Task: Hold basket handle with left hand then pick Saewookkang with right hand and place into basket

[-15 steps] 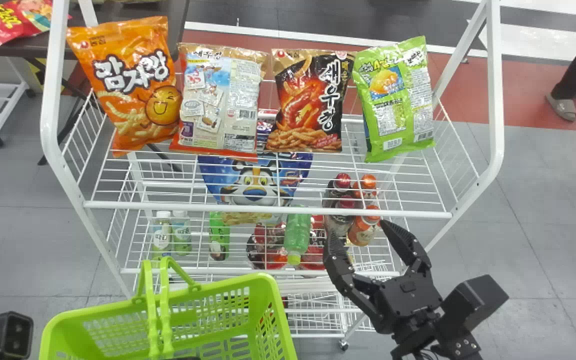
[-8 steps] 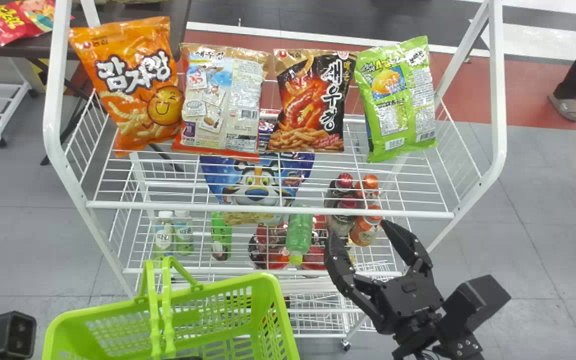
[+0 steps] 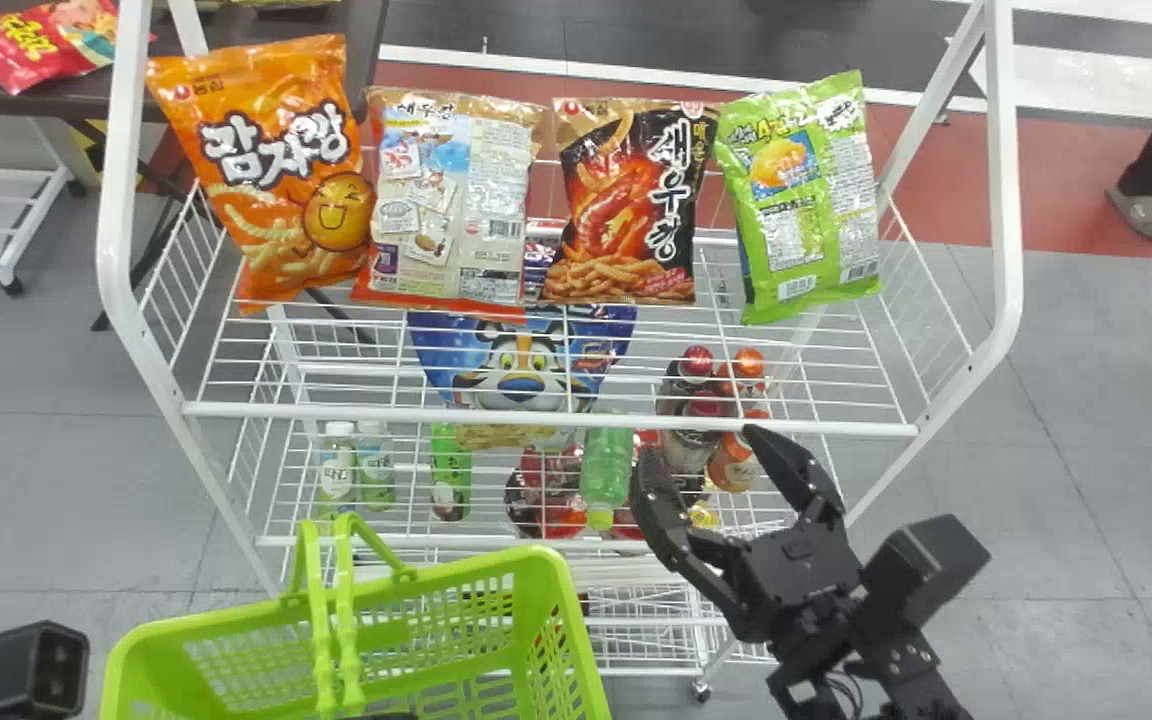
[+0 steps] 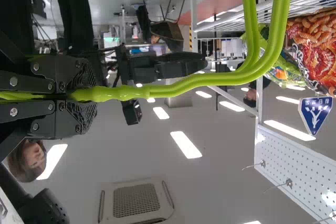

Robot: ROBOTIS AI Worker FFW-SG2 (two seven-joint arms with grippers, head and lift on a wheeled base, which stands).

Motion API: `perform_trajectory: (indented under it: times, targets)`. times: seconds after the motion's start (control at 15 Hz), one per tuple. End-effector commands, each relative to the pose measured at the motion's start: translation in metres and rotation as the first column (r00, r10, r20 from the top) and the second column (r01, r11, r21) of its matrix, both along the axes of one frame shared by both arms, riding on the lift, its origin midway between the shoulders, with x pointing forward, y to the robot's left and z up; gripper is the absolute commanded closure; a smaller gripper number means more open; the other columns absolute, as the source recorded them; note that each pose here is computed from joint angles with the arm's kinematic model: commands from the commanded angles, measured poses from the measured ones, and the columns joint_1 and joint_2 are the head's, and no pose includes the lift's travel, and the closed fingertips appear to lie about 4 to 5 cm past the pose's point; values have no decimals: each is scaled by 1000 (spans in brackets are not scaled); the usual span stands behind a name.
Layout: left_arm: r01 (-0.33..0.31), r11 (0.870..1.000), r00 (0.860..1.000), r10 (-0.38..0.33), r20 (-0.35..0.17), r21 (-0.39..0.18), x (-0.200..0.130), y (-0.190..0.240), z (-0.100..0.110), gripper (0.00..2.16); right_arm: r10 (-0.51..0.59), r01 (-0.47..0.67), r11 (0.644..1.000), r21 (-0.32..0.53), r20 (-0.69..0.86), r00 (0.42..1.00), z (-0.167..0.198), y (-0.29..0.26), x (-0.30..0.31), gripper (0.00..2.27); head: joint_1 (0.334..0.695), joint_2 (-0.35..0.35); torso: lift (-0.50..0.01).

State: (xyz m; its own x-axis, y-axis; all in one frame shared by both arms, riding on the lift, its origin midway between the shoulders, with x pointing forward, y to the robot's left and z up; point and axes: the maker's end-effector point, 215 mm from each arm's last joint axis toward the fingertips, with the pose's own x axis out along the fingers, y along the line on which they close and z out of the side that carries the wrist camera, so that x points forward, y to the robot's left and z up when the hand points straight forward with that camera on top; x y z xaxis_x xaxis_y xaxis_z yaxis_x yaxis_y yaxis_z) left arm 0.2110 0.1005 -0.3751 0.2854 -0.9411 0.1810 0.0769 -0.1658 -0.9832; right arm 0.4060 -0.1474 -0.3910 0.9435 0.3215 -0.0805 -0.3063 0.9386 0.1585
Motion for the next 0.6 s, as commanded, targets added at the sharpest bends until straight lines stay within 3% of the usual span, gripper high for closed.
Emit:
perform_trajectory:
  times: [0.0, 0.53]
  targets:
    - [9, 1000, 1000, -9, -26, -5, -3, -1, 0, 2152, 27, -27, 1000, 2, -14, 1000, 5, 24, 19, 60, 695, -93, -19]
    - [18, 1000, 1000, -18, -20, -5, -3, -3, 2, 2152, 81, -82, 996, -29, -36, 996, 30, 109, 75, 56, 695, 48, -19]
